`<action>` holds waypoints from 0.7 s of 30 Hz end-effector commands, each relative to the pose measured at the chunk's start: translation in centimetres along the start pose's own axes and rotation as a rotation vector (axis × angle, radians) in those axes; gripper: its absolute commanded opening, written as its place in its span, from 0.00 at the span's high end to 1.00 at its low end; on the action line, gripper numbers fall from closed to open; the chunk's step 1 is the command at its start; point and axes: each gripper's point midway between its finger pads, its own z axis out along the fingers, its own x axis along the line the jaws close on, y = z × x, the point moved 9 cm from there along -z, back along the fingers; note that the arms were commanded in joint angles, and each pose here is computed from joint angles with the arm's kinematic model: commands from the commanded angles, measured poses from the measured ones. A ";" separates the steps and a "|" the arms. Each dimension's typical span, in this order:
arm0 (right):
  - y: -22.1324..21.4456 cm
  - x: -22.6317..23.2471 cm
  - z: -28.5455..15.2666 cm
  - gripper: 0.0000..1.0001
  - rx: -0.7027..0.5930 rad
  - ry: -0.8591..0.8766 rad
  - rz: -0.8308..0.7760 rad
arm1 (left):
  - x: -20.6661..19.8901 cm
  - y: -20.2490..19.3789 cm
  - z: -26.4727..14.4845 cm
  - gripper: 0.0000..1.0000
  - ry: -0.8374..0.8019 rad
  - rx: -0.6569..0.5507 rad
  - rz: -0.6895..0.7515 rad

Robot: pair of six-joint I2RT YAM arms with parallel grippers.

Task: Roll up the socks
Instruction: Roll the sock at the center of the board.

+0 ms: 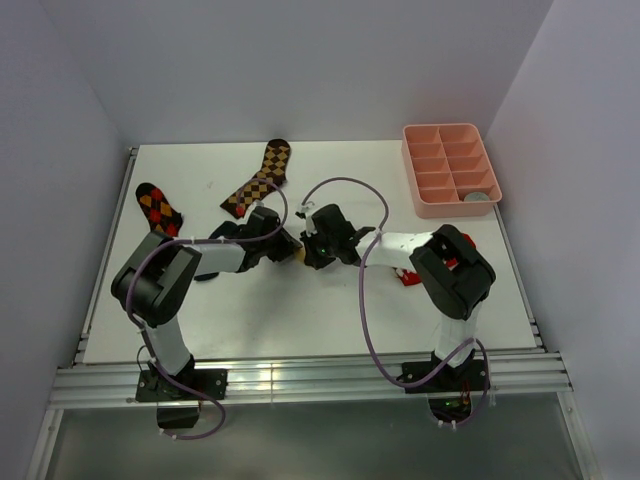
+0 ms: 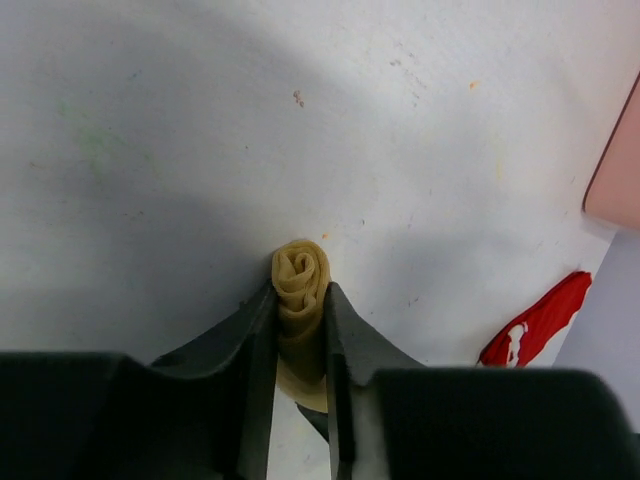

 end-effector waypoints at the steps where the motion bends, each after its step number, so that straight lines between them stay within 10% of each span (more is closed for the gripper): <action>1: -3.7 -1.1 0.4 1.00 0.171 -0.031 0.052 | 2.4 -0.7 0.7 0.77 0.121 0.000 0.022; 4: -3.2 -0.9 0.1 1.00 0.149 -0.029 0.056 | 2.6 -0.8 0.8 0.99 0.128 0.010 0.026; 7: -2.2 -0.7 -0.5 0.97 0.094 -0.033 0.053 | 2.3 -1.0 0.8 1.00 0.137 0.013 0.045; 13: -0.4 -0.5 -2.0 0.58 -0.024 -0.080 0.028 | 1.0 -0.8 0.3 1.00 0.156 -0.009 0.109; 21: 1.3 0.1 -3.7 0.49 -0.142 -0.097 -0.020 | 1.0 -0.7 0.2 1.00 0.212 -0.004 0.143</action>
